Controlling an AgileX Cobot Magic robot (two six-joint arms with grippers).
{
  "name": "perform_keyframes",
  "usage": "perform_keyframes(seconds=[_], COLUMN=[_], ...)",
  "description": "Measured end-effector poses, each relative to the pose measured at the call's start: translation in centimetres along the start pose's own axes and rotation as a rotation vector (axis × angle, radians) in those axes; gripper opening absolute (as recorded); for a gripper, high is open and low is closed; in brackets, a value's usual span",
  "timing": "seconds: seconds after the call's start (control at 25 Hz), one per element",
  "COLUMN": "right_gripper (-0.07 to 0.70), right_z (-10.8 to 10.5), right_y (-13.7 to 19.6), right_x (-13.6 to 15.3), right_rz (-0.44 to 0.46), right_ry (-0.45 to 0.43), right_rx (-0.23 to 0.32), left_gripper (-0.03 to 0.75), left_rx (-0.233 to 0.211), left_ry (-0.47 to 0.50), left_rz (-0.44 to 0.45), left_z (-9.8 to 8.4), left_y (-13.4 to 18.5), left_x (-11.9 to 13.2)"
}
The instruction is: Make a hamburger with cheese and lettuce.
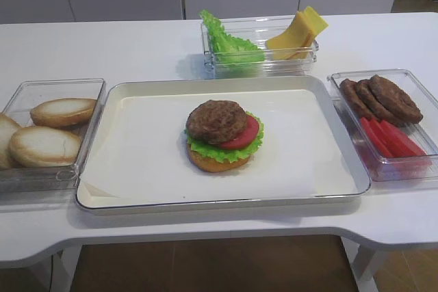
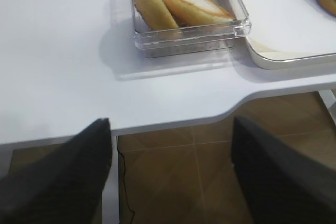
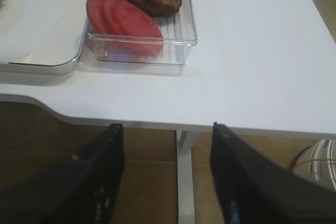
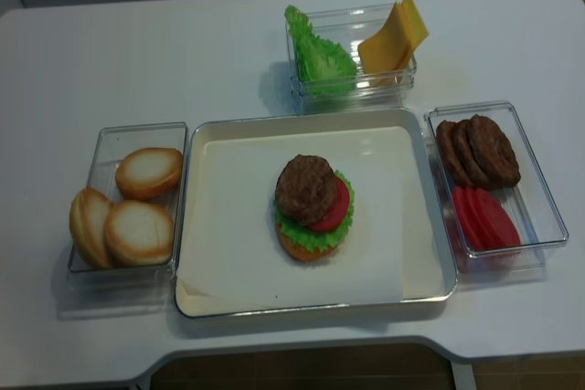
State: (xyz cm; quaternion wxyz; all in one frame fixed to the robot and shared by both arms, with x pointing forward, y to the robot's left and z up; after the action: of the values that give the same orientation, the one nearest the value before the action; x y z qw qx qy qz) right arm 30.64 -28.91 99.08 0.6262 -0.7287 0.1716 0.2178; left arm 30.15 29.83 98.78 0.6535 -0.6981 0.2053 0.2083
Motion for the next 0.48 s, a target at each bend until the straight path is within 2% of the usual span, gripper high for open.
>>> perform_keyframes(seconds=[0.28, 0.48], right_gripper=[0.397, 0.397], right_z=[0.06, 0.06], right_y=[-0.01, -0.01], right_x=[0.0, 0.0], right_rz=[-0.001, -0.001], right_ry=[-0.003, -0.003], right_rx=[0.043, 0.048], left_gripper=[0.528, 0.528], left_rx=[0.0, 0.0], left_ry=[0.0, 0.0], left_rz=[0.0, 0.0], left_z=[0.0, 0.0], left_y=[0.0, 0.0], left_x=[0.0, 0.0])
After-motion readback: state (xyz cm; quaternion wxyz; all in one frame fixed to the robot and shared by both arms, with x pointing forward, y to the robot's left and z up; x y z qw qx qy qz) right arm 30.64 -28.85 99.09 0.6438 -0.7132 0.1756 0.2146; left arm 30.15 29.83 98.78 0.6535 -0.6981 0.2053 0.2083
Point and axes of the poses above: a point on each arm's last joint axis where the gripper is mounted, x pointing out along that axis toward the gripper, z along the wrist's bending axis when the last joint is at zero, y = z × x, the point moved 9 cm from there along x, pointing out along that axis toward the gripper, and after that the axes turned 2 degrees about -x, right-handed, at the moved point
